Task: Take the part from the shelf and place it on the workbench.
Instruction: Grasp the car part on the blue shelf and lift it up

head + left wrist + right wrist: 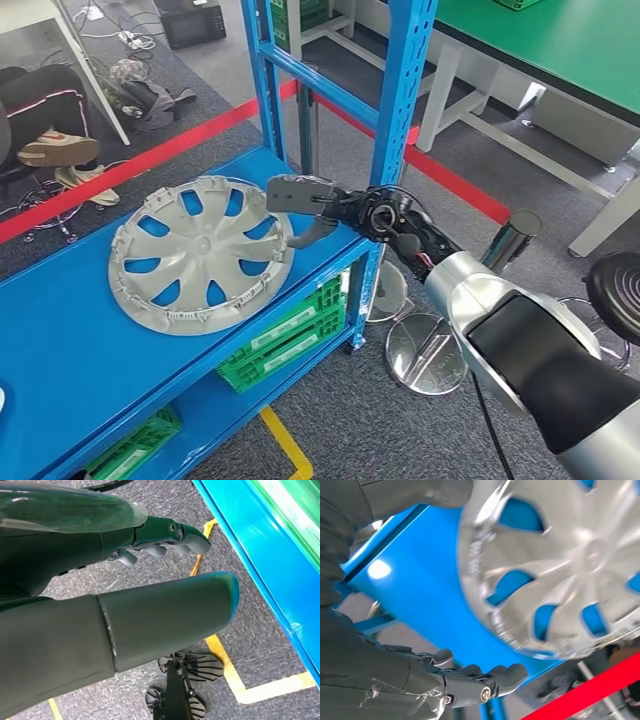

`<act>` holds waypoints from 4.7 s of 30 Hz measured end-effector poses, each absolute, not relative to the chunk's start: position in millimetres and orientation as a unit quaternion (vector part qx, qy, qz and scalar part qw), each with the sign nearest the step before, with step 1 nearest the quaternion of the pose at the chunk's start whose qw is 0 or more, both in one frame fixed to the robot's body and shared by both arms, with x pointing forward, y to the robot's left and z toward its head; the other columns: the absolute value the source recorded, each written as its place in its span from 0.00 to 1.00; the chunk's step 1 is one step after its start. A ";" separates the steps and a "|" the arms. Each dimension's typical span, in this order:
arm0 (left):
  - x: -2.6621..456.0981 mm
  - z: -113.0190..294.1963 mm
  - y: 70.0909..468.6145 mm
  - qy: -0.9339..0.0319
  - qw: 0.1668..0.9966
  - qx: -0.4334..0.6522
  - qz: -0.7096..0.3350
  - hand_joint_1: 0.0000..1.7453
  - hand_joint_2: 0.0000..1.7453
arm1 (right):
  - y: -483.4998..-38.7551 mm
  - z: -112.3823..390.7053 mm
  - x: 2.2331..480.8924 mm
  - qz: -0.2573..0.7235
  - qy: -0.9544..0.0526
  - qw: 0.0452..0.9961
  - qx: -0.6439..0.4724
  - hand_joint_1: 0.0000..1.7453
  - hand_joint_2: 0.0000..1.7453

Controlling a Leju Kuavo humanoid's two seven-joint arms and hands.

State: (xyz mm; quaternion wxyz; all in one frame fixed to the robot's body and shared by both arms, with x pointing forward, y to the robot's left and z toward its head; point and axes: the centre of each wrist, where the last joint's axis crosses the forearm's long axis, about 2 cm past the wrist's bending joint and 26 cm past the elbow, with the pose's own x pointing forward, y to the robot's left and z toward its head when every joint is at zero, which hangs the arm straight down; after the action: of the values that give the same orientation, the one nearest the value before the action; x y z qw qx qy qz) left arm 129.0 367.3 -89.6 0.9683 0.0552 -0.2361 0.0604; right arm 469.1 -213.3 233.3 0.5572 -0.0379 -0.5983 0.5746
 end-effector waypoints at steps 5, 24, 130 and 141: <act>126.7 -90.1 368.2 -0.235 0.968 0.057 0.061 0.00 0.00 | -202.9 228.6 467.1 0.572 -0.596 0.563 -0.018 0.00 1.00; 124.4 -90.4 370.6 -0.235 0.968 0.064 0.056 0.00 0.00 | -152.5 221.4 454.7 0.616 -0.571 0.543 0.022 0.00 1.00; 134.7 -87.6 369.5 -0.238 0.968 0.062 0.038 0.00 0.00 | -99.8 164.8 410.5 0.782 -0.411 0.464 -0.061 1.00 1.00; 135.1 -87.5 369.5 -0.238 0.969 0.063 0.036 0.00 0.00 | -111.5 149.4 406.8 0.802 -0.396 0.437 -0.092 1.00 1.00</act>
State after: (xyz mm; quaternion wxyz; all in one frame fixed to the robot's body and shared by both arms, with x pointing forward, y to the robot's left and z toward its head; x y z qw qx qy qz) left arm 135.1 369.5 -87.5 0.9685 0.0625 -0.2382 0.0364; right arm 406.8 -111.5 149.4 0.4373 -0.0924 -0.3956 0.8023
